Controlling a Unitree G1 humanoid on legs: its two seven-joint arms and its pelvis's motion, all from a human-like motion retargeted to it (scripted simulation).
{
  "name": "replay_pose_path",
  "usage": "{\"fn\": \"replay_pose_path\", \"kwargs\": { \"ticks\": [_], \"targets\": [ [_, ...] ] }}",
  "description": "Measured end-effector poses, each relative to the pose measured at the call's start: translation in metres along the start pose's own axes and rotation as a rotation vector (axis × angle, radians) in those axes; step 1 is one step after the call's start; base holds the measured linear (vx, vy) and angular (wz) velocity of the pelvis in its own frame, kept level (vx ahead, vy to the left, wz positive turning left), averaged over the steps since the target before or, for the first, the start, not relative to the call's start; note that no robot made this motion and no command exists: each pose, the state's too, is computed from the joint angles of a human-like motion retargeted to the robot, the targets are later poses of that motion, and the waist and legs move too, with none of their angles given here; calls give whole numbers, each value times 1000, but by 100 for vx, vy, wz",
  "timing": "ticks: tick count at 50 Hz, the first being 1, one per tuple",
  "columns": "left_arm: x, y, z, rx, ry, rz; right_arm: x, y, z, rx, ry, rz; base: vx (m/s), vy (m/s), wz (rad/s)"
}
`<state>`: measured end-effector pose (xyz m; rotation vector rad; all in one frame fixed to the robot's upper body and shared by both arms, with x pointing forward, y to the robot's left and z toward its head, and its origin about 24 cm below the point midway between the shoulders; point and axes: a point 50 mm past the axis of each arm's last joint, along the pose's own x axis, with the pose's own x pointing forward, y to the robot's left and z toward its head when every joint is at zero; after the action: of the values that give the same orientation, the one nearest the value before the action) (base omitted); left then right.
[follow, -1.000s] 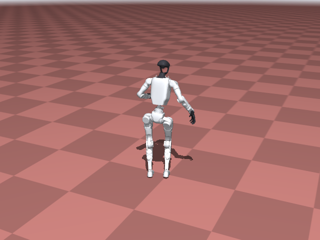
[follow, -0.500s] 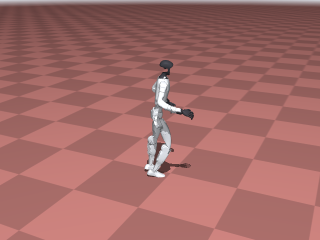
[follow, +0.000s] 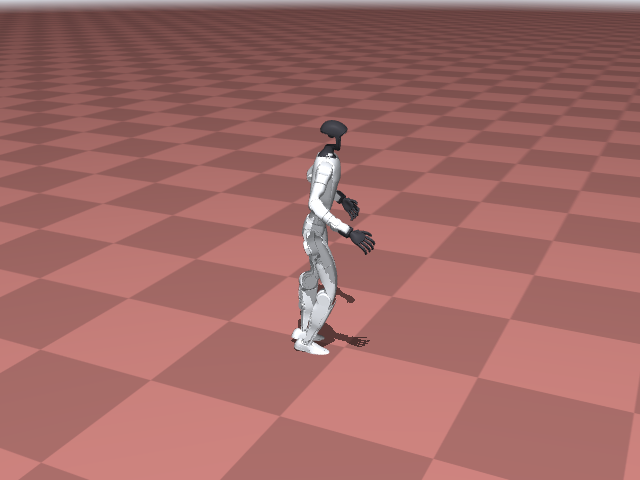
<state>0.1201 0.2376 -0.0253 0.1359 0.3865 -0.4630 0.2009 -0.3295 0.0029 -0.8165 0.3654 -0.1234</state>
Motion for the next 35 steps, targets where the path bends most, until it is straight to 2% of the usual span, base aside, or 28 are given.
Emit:
{"fn": "replay_pose_path", "kwargs": {
  "ticks": [7, 20, 30, 35],
  "targets": [
    [4, 7, 6, 114, -1, 41, 2, 3, 1, -17, 4, -7, -1, -1, -5],
    [-2, 6, 10, 231, 49, -94, 7, -10, 0, -53, 10, 12, 1, -1, -29],
    [-32, 7, -8, 195, 169, -110, 4, -50, 56, 72, -289, -208, 9, -3, -31],
    [-65, 9, -33, 32, 247, 57, -21, -75, 59, 111, -345, -392, 9, -11, -51]
  ]
}}
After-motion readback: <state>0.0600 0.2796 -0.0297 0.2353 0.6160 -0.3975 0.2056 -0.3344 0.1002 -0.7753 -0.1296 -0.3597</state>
